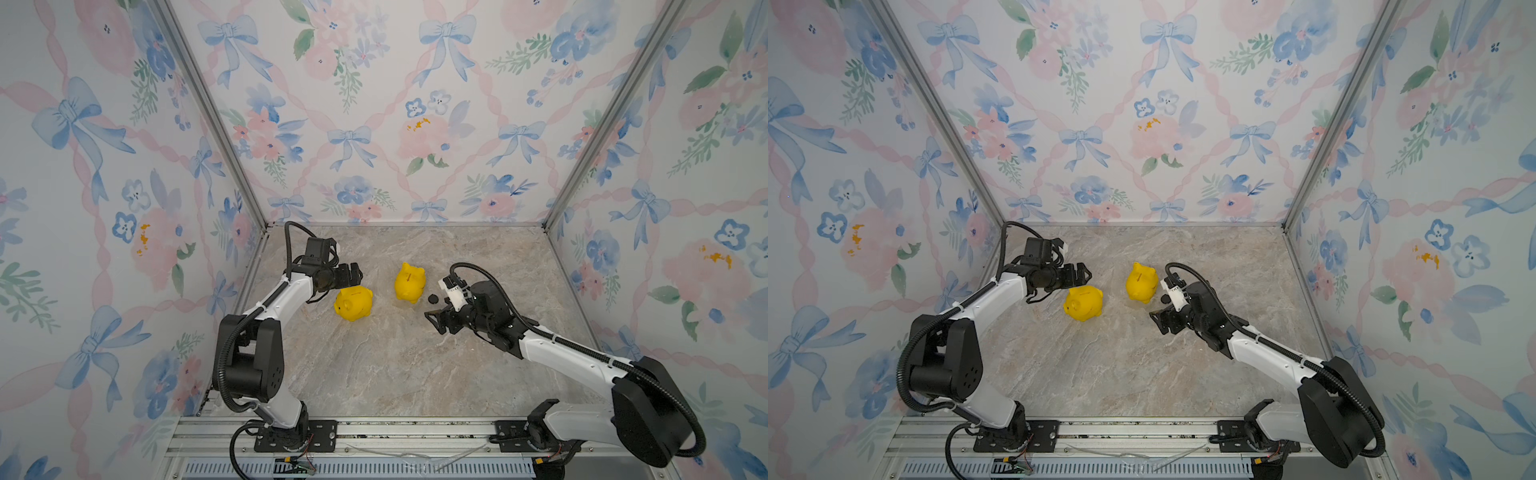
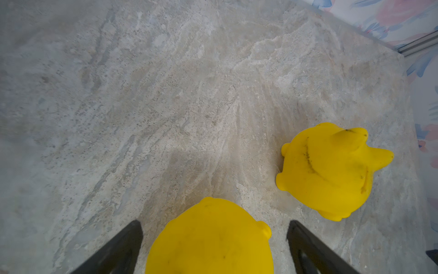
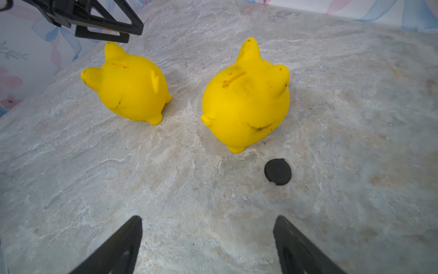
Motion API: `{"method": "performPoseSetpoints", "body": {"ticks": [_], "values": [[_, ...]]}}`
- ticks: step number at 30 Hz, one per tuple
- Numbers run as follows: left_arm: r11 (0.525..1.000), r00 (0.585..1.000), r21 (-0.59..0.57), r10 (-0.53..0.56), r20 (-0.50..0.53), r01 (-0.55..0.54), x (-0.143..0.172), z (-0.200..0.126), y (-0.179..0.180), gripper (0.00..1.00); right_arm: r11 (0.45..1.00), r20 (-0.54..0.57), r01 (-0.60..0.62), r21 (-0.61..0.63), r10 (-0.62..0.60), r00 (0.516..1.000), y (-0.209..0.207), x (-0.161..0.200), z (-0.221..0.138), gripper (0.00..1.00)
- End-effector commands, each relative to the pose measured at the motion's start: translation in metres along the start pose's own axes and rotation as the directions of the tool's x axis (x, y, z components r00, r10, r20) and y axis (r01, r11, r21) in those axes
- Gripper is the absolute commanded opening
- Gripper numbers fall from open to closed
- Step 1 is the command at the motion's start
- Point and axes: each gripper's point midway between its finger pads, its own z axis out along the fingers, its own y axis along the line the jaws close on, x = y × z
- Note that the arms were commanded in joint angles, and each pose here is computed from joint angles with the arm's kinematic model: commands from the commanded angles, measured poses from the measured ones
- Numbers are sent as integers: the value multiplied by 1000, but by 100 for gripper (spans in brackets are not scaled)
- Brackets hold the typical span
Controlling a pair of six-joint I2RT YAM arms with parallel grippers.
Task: Open piggy banks
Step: Place the lid at the center of the board, then move the piggy bank to the center of the board.
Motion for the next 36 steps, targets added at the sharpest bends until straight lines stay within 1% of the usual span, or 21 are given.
{"method": "performPoseSetpoints", "body": {"ticks": [1, 4, 8, 13, 18, 21, 23, 25, 28, 31, 34, 36], "values": [[998, 1000, 67, -8, -2, 8, -1, -3, -17, 98, 1000, -36, 16, 10, -15, 999, -2, 16, -9, 89], [994, 1000, 107, -4, -18, 6, 12, -9, -28, 98, 1000, -18, 10, 12, -10, 1000, -5, 14, -15, 90], [986, 999, 164, 11, -51, -2, 37, -18, -44, 98, 1000, 5, 13, 8, -13, 1000, -6, 10, -22, 90], [984, 997, 180, 8, -83, 7, 64, -25, -53, 98, 1000, 25, 8, -12, -8, 1000, -3, 6, -24, 90], [974, 993, 224, 55, -109, -30, 88, -32, -73, 98, 1000, 28, 12, -21, -12, 1000, 1, 8, -26, 90], [966, 985, 254, 87, -146, -48, 104, -33, -82, 98, 1000, 34, 17, -20, -16, 999, 2, 7, -29, 90], [968, 982, 244, 105, -159, -64, 112, -32, -84, 98, 1000, 36, 19, -18, -18, 999, 2, 7, -30, 90], [974, 980, 208, 124, -155, -90, 115, -31, -81, 98, 1000, 40, 19, -18, -19, 999, 2, 6, -30, 90], [974, 972, 164, 181, -150, -156, 117, -30, -82, 98, 1000, 36, 18, -19, -18, 999, 1, 8, -28, 91], [962, 958, 145, 251, -139, -231, 117, -30, -86, 98, 1000, 27, 18, -25, -17, 999, 2, 9, -23, 91], [941, 935, 135, 326, -136, -309, 118, -31, -95, 98, 999, 15, 19, -29, -19, 1000, 2, 11, -19, 91], [929, 919, 85, 368, -140, -360, 118, -30, -95, 98, 999, 15, 21, -30, -20, 1000, 2, 10, -18, 91]]}}
